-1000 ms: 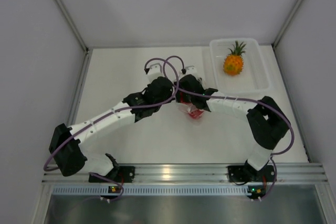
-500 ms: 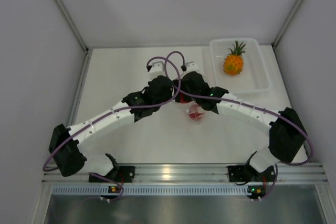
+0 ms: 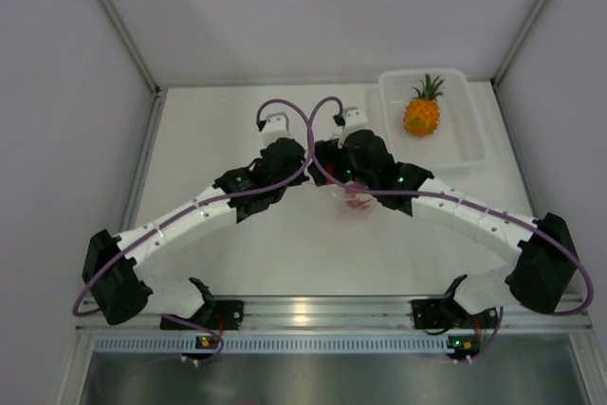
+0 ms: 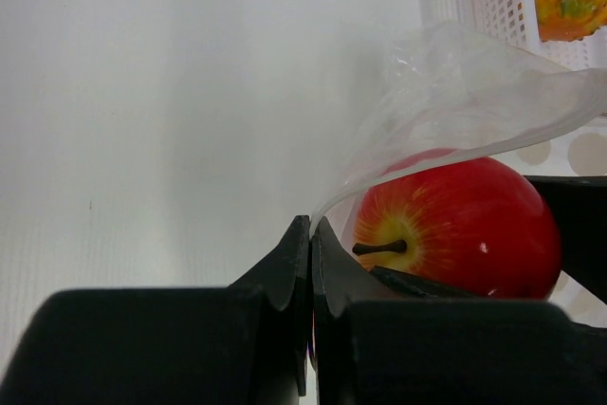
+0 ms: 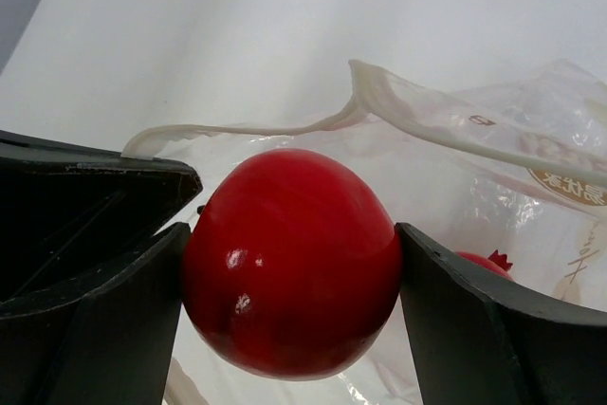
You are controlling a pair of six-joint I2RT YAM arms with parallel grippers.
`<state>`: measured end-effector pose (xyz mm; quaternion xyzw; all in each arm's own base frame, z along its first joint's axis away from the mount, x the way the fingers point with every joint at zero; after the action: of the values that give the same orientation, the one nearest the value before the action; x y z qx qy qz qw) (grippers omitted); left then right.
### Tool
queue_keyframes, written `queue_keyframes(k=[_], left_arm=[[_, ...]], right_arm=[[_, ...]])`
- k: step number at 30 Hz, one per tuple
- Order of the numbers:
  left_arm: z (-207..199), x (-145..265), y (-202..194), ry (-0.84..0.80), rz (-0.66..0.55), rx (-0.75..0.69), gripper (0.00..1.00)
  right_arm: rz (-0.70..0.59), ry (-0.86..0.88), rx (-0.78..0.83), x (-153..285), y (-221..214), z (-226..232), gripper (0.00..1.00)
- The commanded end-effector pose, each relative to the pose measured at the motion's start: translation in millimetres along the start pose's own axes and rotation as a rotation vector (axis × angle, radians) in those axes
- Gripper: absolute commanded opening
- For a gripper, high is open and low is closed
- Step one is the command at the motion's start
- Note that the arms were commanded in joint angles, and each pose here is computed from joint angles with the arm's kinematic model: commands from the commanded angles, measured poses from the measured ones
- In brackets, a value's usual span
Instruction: Open the zip-top bag and remove the fake food
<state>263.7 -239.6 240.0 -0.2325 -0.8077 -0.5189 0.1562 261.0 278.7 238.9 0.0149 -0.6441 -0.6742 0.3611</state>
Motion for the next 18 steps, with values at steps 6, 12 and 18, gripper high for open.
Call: queue_keyframes(k=[6,12,18], left_arm=[[16.5,14.1,10.0,0.035,-0.05,0.066,0.0],[20.4,11.6,12.7,0.03,-0.036,0.085,0.0],[15.8,9.0,8.2,-0.001,0.002,0.114,0.0]], right_arm=[[-0.213,0.195,-0.127,31.7,64.3,35.4,0.29],[-0.252,0.301,-0.162,48.7,73.8,42.4,0.29],[-0.337,0.365,-0.239,59.2,88.2,42.6,0.28]])
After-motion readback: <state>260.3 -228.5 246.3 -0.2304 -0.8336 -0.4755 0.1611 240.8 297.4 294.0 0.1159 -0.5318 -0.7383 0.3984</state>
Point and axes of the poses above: each gripper's point midway between its finger pads, its own x axis back along the fingers, its own z axis along the line the jaws close on, y = z × x, the point moved 5 cm from there along x, back along the fingers, and after that the axes turned 5 degrees about x, right-handed, at the moved point
